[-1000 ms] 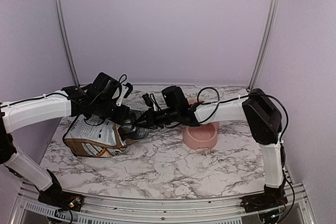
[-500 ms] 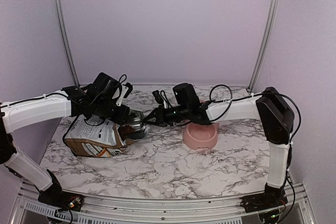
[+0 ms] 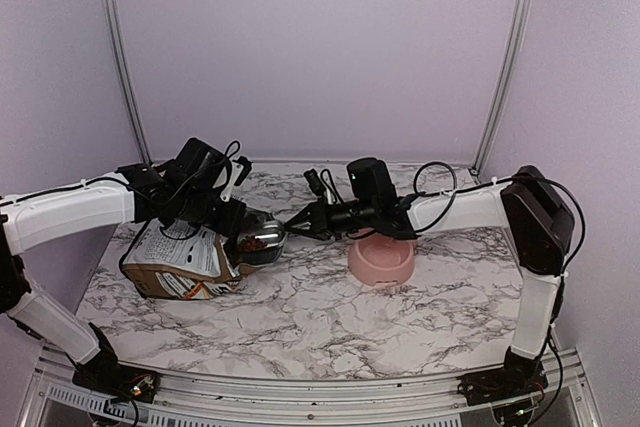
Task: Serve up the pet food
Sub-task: Collect the pet food from the pet food bag.
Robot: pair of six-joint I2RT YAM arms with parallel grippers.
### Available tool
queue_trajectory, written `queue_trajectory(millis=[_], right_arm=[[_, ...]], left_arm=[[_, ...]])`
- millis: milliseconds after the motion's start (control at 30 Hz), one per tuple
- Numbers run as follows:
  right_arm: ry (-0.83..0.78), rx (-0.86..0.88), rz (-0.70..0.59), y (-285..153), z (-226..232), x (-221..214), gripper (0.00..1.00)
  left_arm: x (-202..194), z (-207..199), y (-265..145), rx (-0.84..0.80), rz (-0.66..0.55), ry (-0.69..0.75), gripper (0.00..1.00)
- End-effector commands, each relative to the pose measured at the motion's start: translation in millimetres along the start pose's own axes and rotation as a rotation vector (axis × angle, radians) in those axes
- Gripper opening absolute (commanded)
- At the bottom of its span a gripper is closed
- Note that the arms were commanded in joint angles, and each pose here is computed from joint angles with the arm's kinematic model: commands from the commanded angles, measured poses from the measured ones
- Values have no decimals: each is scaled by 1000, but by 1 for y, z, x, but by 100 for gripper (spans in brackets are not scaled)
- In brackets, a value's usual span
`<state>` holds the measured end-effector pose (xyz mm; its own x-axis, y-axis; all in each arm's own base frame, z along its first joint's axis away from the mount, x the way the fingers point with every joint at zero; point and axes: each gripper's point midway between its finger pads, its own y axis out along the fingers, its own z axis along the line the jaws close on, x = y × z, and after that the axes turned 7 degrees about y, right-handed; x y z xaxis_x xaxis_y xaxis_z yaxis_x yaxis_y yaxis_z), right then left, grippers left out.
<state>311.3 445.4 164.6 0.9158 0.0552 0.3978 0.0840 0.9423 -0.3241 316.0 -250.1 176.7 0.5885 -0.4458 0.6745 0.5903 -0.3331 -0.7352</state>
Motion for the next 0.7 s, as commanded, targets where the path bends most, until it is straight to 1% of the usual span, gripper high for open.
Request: queue_trajectory(millis=[0, 333, 667], right_arm=[[-16, 98, -36, -17, 24, 14, 0], [29, 185, -15, -28, 36, 12, 0], [95, 245, 6, -38, 41, 12, 0]], left_arm=[[6, 15, -13, 57, -31, -19, 0], [6, 17, -11, 55, -27, -18, 0], [12, 17, -18, 20, -58, -50, 0]])
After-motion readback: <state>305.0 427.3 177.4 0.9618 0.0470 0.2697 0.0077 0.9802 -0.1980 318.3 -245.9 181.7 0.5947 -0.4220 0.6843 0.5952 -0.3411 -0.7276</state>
